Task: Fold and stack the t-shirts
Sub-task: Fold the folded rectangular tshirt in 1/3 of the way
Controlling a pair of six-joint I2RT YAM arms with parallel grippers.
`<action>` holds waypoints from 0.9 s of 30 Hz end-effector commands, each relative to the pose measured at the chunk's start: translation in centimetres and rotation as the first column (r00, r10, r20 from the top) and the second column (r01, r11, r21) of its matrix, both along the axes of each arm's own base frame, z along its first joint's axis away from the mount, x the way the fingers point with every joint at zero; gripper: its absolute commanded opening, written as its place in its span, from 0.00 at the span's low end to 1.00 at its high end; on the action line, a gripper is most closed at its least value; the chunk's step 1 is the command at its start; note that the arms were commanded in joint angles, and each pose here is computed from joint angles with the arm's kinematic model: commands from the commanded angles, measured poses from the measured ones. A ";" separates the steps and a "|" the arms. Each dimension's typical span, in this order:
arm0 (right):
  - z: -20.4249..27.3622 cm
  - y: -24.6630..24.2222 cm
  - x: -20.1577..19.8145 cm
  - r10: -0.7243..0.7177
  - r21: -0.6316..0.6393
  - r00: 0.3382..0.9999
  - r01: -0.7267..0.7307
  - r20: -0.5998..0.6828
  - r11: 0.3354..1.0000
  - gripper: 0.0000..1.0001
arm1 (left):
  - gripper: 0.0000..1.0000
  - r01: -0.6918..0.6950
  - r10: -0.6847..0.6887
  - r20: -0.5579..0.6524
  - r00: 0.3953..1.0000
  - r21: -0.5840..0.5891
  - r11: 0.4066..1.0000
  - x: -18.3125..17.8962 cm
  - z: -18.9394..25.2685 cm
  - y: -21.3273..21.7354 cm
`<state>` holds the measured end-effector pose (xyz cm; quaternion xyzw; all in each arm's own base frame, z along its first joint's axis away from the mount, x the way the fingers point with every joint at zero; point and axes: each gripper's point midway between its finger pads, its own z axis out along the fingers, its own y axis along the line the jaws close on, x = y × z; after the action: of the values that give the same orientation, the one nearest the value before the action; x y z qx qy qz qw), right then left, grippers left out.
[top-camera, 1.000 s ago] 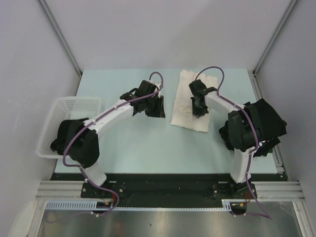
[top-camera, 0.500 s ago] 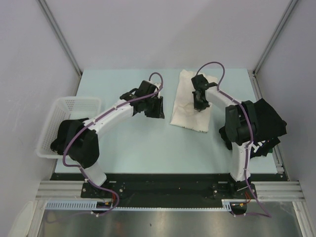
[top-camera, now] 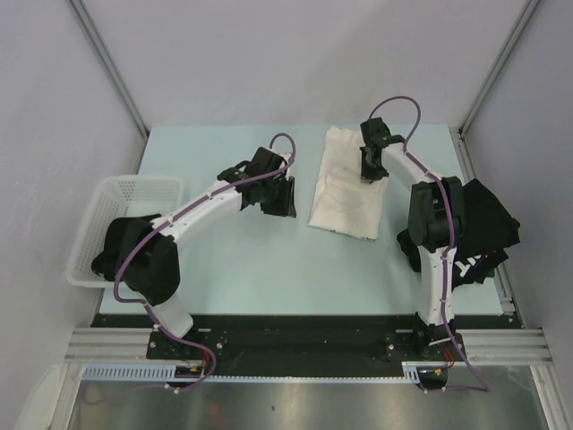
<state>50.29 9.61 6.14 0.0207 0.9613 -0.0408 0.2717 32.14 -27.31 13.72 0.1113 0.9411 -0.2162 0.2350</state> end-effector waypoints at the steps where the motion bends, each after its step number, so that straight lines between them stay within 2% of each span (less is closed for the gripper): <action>1: 1.5 -1.6 2.2 -0.032 -0.014 0.998 0.033 0.050 0.999 0.00 | 0.38 0.014 -0.014 0.043 0.999 0.002 1.000 0.5 1.2 -0.1; 4: 2.0 -2.0 2.6 -0.040 -0.013 0.997 0.041 0.059 0.999 0.00 | 0.38 0.014 -0.014 0.041 0.999 0.000 1.000 0.5 1.1 -0.2; 9: 6.2 -2.5 2.1 -0.050 -0.009 0.992 0.052 0.113 0.999 0.00 | 0.38 0.017 -0.016 0.032 0.999 -0.024 1.000 0.6 0.5 -0.8; 12: 8.2 -2.7 0.0 -0.061 0.001 0.992 0.061 0.112 0.998 0.00 | 0.38 0.025 -0.024 0.024 0.999 -0.040 0.999 0.9 -0.3 -1.4; 15: 7.8 -2.6 -3.1 -0.074 0.012 0.995 0.073 0.060 0.997 0.00 | 0.38 0.036 -0.036 0.005 0.999 -0.059 0.998 1.2 -1.5 -2.2; 17: 9.0 -2.8 -4.7 -0.081 0.020 0.994 0.079 0.073 0.997 0.00 | 0.38 0.045 -0.045 0.004 0.999 -0.085 0.995 1.6 -1.6 -2.9; 18: 9.0 -2.9 -5.4 -0.096 0.023 0.993 0.094 0.071 0.995 0.05 | 0.38 0.050 -0.050 -0.007 0.999 -0.086 0.995 1.7 -2.3 -3.3; 20: 9.1 -3.4 -7.4 -0.102 0.022 0.993 0.101 0.060 0.995 0.07 | 0.38 0.061 -0.063 -0.008 0.998 -0.111 0.992 1.9 -2.4 -4.0; 21: 9.2 -3.5 -8.0 -0.119 0.028 0.991 0.118 0.056 0.993 0.14 | 0.38 0.063 -0.066 -0.025 0.998 -0.111 0.992 2.0 -3.1 -4.2; 22: 9.3 -3.7 -9.2 -0.120 0.024 0.992 0.119 0.037 0.993 0.16 | 0.38 0.067 -0.071 -0.027 0.997 -0.117 0.991 2.2 -3.4 -4.5; 27: 10.3 -3.1 -12.2 -0.106 0.020 0.994 0.106 0.006 0.994 0.20 | 0.38 0.092 -0.098 -0.034 0.995 -0.152 0.984 2.4 -4.0 -5.8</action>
<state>40.66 6.32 15.50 0.0704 0.9554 -0.0383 0.2843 33.50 -30.60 7.81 0.1218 0.9405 -0.2541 0.1898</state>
